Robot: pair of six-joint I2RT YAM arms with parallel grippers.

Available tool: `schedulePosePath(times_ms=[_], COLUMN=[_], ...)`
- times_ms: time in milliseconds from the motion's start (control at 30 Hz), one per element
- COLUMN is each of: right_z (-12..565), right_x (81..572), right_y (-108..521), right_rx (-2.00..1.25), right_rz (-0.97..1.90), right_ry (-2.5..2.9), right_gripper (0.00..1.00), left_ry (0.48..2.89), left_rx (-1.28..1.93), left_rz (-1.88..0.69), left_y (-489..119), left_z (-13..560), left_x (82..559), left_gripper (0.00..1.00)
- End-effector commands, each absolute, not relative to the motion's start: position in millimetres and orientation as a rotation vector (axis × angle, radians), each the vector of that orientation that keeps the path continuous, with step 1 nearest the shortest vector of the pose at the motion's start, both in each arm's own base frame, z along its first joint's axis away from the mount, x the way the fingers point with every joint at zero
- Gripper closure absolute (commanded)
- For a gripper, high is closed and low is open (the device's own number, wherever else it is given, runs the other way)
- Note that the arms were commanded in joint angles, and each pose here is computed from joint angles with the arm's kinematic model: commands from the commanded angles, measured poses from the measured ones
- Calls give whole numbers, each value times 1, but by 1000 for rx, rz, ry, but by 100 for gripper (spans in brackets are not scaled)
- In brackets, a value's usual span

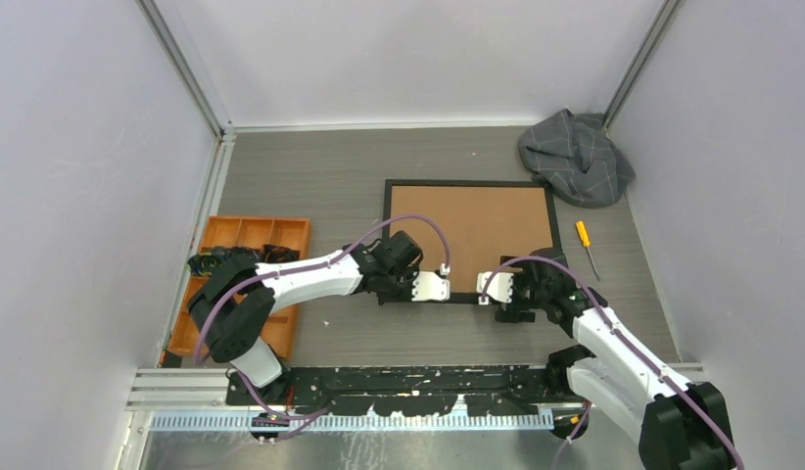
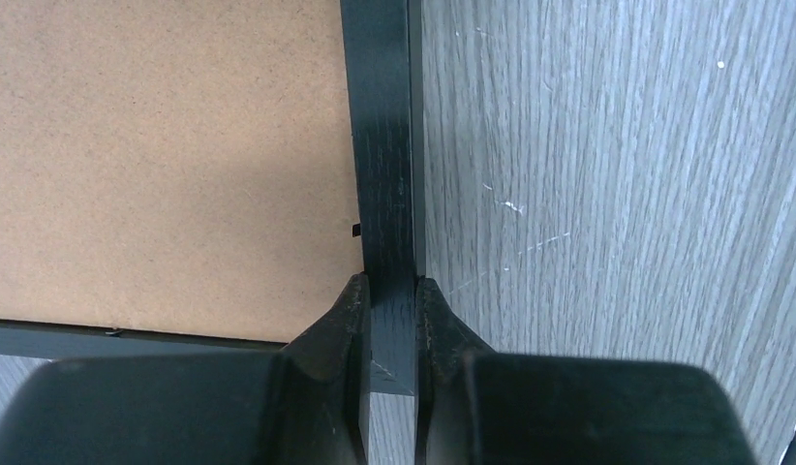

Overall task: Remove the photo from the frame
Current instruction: Turn over the photo frame at the center of the board.

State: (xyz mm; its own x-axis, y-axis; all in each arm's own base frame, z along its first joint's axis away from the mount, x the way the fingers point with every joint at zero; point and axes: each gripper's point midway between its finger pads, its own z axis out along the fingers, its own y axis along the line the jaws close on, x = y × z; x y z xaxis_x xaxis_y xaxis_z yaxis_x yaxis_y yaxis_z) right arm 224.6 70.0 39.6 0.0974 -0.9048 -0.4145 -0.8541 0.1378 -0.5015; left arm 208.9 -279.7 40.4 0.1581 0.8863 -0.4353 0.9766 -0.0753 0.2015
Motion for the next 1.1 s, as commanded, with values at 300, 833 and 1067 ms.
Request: schedulePosePath(times_ms=[300, 833, 1067], right_z=[31, 23, 38], right_x=[213, 238, 245], right_y=[91, 96, 108], right_rx=[-1907, -1893, -1867], right_rz=[-139, -358, -420], right_ry=[1590, 1399, 1332], right_gripper=[0, 4, 53], left_ry=[1714, 1694, 1711], left_rx=[1918, 1846, 1834], left_rz=[-341, -458, -531], left_y=[-293, -297, -296], left_z=[92, 125, 130], left_x=[209, 212, 208], left_gripper=[100, 100, 100])
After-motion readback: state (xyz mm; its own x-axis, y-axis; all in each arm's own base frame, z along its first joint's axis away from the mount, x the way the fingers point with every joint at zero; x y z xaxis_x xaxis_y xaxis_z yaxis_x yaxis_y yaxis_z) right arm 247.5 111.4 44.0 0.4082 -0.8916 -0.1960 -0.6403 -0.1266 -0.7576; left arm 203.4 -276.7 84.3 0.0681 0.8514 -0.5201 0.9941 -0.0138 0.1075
